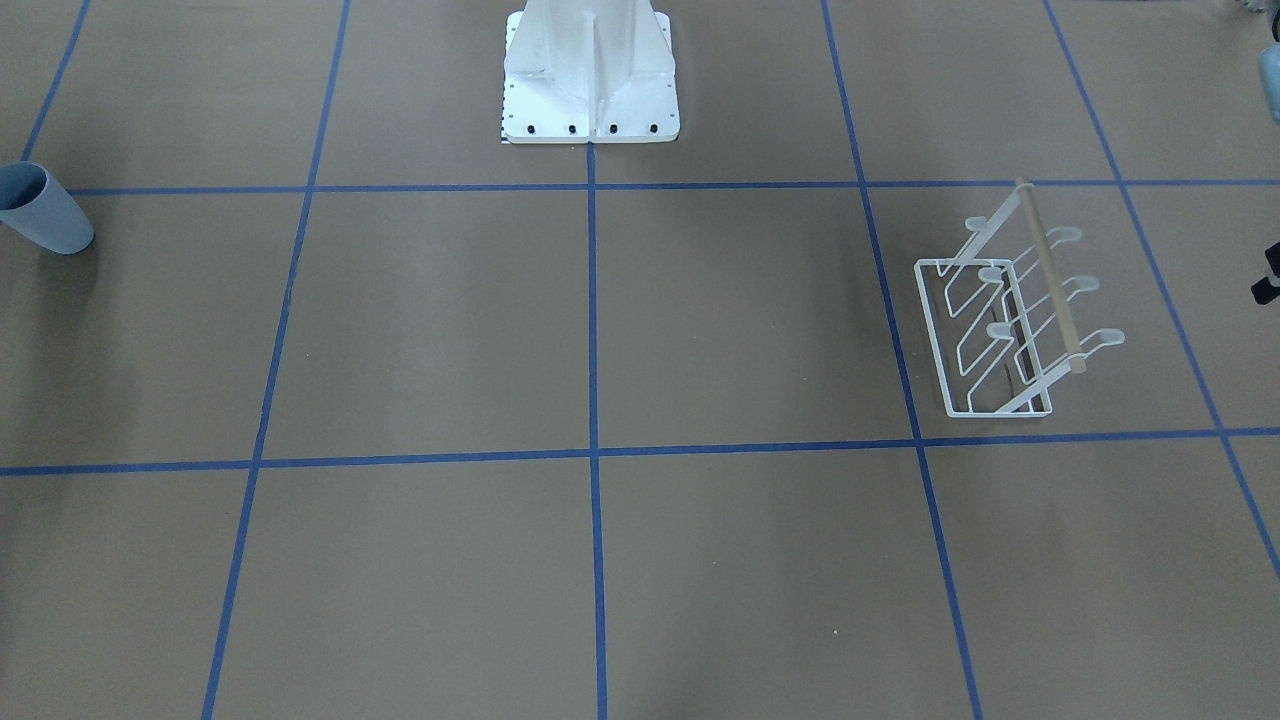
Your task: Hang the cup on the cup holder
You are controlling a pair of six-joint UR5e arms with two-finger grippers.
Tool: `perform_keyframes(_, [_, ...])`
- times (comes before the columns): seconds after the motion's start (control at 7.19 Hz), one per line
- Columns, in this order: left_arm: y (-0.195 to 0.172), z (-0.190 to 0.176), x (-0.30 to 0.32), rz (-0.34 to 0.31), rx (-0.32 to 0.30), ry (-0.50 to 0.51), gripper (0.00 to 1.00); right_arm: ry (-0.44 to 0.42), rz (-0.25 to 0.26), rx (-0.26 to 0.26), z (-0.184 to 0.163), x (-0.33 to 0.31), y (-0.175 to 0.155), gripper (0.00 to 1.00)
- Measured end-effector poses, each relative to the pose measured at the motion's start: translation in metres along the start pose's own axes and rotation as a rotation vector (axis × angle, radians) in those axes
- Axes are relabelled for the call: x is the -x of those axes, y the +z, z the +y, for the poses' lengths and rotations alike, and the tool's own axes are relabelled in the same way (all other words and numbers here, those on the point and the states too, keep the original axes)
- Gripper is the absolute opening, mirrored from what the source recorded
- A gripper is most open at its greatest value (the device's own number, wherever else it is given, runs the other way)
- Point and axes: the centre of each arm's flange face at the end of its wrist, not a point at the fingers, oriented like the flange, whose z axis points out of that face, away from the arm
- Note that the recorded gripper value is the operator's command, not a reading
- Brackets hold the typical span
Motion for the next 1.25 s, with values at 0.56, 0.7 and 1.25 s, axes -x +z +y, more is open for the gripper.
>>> perform_keyframes(0.56, [0.001, 0.001, 0.001, 0.001, 0.002, -0.008, 0.98, -0.066, -0.016, -0.035, 0.005, 0.006, 0.009, 1.0])
perform_keyframes(0.7, [0.001, 0.001, 0.001, 0.0, 0.001, -0.009, 0.98, -0.088, -0.02, -0.043, 0.009, 0.008, 0.012, 1.0])
perform_keyframes(1.25, [0.001, 0.0, -0.001, 0.002, 0.001, -0.008, 0.98, -0.104, -0.04, -0.051, 0.022, 0.01, 0.013, 1.0])
